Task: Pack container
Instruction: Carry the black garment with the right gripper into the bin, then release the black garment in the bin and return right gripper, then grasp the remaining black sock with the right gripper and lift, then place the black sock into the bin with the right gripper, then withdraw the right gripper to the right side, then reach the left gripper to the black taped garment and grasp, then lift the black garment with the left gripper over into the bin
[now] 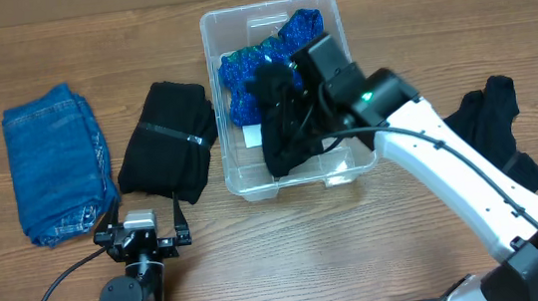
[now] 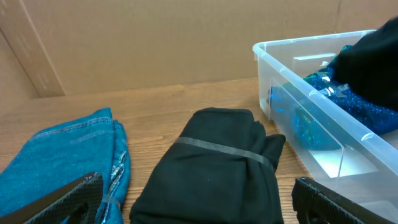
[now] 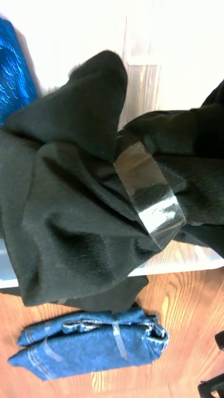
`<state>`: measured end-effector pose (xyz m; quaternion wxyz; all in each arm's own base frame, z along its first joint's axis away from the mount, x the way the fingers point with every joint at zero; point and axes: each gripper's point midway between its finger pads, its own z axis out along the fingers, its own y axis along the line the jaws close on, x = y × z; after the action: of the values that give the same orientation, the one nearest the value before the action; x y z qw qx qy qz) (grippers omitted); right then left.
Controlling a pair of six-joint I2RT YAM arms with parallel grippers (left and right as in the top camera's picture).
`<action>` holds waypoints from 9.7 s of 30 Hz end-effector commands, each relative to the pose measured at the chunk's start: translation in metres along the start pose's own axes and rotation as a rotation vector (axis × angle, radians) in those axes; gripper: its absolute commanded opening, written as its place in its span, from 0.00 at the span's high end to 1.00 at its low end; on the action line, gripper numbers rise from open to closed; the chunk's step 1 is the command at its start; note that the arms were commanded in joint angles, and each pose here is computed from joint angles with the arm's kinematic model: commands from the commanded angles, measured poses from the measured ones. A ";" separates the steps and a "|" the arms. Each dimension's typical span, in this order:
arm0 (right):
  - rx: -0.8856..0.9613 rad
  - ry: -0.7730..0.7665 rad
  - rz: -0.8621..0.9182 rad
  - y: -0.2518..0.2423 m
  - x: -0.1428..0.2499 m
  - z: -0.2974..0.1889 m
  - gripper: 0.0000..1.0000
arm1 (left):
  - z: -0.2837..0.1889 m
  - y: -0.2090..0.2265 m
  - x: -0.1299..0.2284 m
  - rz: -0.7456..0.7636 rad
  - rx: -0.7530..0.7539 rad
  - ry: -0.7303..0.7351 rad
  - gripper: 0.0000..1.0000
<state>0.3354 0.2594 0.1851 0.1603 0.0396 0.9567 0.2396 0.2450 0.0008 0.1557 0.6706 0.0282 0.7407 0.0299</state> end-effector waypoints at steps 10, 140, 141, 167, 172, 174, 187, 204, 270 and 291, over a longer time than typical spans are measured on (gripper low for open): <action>0.001 0.043 -0.027 0.001 0.028 0.067 0.96 | 0.000 0.000 0.000 0.008 0.002 -0.005 0.00; 0.049 -0.002 -0.201 -0.034 -0.042 -0.087 0.96 | 0.000 0.000 0.000 0.008 0.002 -0.005 0.00; 0.045 0.006 -0.211 -0.032 -0.038 -0.081 0.96 | 0.000 0.000 0.000 0.008 0.002 -0.005 0.00; 0.265 0.019 -0.284 -0.101 -0.013 0.029 0.96 | 0.000 0.000 0.000 0.008 0.002 -0.005 0.00; 0.298 0.081 -0.273 -0.111 0.000 0.031 0.96 | 0.000 0.000 0.000 0.008 0.002 -0.005 0.00; 0.311 0.089 -0.272 -0.114 0.002 0.030 0.95 | 0.000 0.000 0.000 0.008 0.002 -0.005 0.00; 0.270 0.000 -0.352 -0.075 -0.037 -0.010 0.16 | 0.000 0.000 0.000 0.008 0.002 -0.005 0.00; 0.528 -0.154 -0.051 -0.176 -0.092 -0.119 0.01 | 0.000 0.000 0.000 0.008 0.002 -0.005 0.00; 0.674 -0.205 0.165 -0.264 -0.101 -0.165 0.00 | 0.189 0.026 0.139 -0.167 0.290 1.353 0.00; 0.674 -0.205 0.165 -0.264 -0.101 -0.165 0.00 | 0.216 0.005 -0.062 -0.308 0.498 1.130 0.96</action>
<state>0.3758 -0.0597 0.2069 0.1826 0.1855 0.9621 -0.0819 0.4443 0.0307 0.1131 0.0448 0.0314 0.9880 -0.1441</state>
